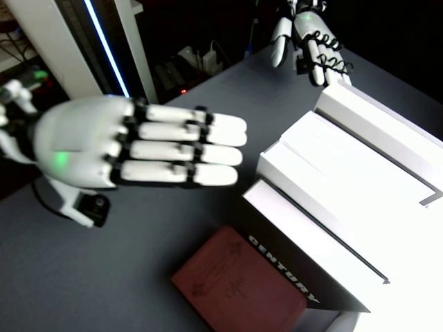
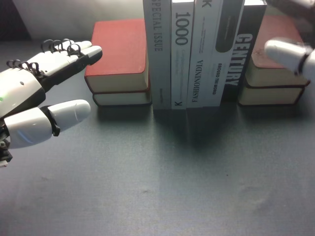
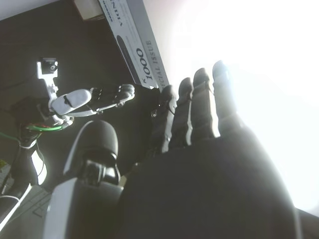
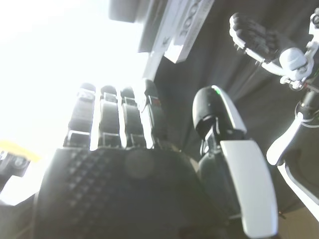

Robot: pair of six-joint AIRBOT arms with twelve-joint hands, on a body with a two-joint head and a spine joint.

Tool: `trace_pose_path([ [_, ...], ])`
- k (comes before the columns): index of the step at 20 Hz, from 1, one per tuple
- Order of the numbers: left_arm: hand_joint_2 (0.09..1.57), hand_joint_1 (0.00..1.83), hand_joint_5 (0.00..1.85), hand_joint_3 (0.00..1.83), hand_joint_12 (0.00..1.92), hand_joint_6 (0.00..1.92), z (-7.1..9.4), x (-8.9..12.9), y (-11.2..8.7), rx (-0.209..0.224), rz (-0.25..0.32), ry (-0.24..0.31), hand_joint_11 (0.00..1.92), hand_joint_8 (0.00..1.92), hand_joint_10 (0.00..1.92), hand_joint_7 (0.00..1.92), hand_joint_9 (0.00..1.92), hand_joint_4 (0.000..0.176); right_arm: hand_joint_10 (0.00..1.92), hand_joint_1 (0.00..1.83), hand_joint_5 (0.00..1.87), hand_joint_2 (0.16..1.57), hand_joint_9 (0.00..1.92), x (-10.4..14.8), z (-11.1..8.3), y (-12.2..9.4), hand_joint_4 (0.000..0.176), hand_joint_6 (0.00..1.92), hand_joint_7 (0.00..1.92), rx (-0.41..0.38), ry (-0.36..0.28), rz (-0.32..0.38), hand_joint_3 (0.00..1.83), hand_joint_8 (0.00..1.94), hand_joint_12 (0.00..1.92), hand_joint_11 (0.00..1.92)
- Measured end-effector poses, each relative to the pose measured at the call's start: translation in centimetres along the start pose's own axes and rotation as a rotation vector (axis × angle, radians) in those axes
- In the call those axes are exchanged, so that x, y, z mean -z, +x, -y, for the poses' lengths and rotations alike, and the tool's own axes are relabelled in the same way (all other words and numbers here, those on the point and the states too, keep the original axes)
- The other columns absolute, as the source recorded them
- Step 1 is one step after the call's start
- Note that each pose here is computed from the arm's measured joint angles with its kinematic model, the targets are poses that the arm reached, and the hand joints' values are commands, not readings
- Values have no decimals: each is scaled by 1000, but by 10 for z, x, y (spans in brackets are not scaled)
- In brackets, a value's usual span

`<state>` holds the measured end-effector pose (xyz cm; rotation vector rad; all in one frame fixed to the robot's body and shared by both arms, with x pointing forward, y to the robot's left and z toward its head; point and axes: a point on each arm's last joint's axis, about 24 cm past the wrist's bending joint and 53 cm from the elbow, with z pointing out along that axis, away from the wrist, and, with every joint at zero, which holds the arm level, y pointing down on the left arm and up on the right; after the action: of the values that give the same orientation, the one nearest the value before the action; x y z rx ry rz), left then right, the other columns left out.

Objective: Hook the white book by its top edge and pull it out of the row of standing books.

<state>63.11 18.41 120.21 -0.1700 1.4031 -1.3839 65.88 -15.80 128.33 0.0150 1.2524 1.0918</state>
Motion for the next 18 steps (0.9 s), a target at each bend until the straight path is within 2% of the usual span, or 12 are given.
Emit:
trace_pose_path([
  [2, 1469, 0, 97, 0, 3, 12, -2, 0, -1, 1, 4, -6, 7, 3, 8, 7, 21, 0, 0, 355, 177, 1472, 0, -1, 2, -1, 0, 34, 0, 5, 5, -1, 0, 0, 0, 0],
  [5, 1469, 17, 118, 0, 12, 15, -1, 0, 1, 2, 0, -4, 25, 6, 11, 18, 33, 0, 0, 312, 196, 1483, 0, -10, -1, 3, 0, 43, 0, 9, -1, -7, 2, 0, 0, 0],
  [7, 1467, 0, 118, 0, 11, 11, -1, 0, 1, -1, -4, -1, 12, 2, 7, 13, 28, 0, 0, 340, 220, 1480, 0, -18, -4, -4, 0, 50, 0, 12, -12, 15, 0, 0, 0, 0],
  [9, 1459, 21, 144, 0, 23, 14, -2, -1, -2, 0, 6, -5, 21, 0, 7, 4, 31, 6, 0, 383, 228, 1479, 0, -23, -1, -3, 0, 49, 0, 9, -4, 14, 0, 0, 0, 0],
  [11, 1462, 24, 143, 0, 23, 10, -4, -1, 0, 4, 8, -5, 3, 0, 4, 0, 29, 20, 0, 408, 247, 1468, 0, -28, 2, 3, 0, 50, 0, 6, 4, 1, 0, 0, 0, 0],
  [12, 1464, 25, 135, 0, 20, 6, -4, -1, 2, 6, 2, -4, 0, 0, 6, 0, 32, 14, 0, 409, 263, 1461, 0, -31, 3, 5, 0, 55, 0, 3, 10, -5, 0, 0, 0, 0],
  [13, 1465, 4, 114, 1, 3, 2, -3, -1, 4, 3, -5, -2, 0, 0, 3, 0, 26, 0, 0, 380, 271, 1458, 0, -33, 3, 5, 0, 52, 0, 7, 8, -8, 0, 0, 0, 0],
  [14, 1465, 1, 108, 1, 0, 0, -3, -1, 3, 3, -4, -2, 0, 0, 2, 0, 25, 0, 0, 373, 285, 1454, 0, -34, 4, 6, 0, 55, 0, 1, 12, -9, 0, 0, 0, 0],
  [15, 1461, 0, 112, 0, 0, 2, -4, -1, 2, 5, 1, -3, 0, 0, 3, 0, 28, 0, 0, 372, 335, 1454, 0, -35, 4, 6, 0, 75, 0, 2, 13, -9, 0, 0, 0, 0],
  [16, 1461, 0, 112, 0, 0, 2, -4, -1, 1, 5, 2, -4, 0, 0, 1, 0, 22, 10, 0, 371, 403, 1459, 0, -35, 5, 6, 0, 103, 3, 2, 15, -11, 0, 1, 0, 0],
  [17, 1461, 0, 113, 0, 0, 3, -5, -1, 0, 7, 6, -6, 0, 0, 1, 0, 23, 13, 0, 384, 453, 1458, 0, -35, 5, 6, 0, 121, 23, 1, 16, -10, 0, 7, 0, 0],
  [18, 1463, 22, 117, 0, 0, 3, -4, -1, 0, 7, 6, -5, 0, 0, 1, 0, 16, 9, 0, 495, 570, 1453, 0, -35, 5, 4, 0, 175, 88, -1, 14, -4, 0, 24, 0, 0],
])
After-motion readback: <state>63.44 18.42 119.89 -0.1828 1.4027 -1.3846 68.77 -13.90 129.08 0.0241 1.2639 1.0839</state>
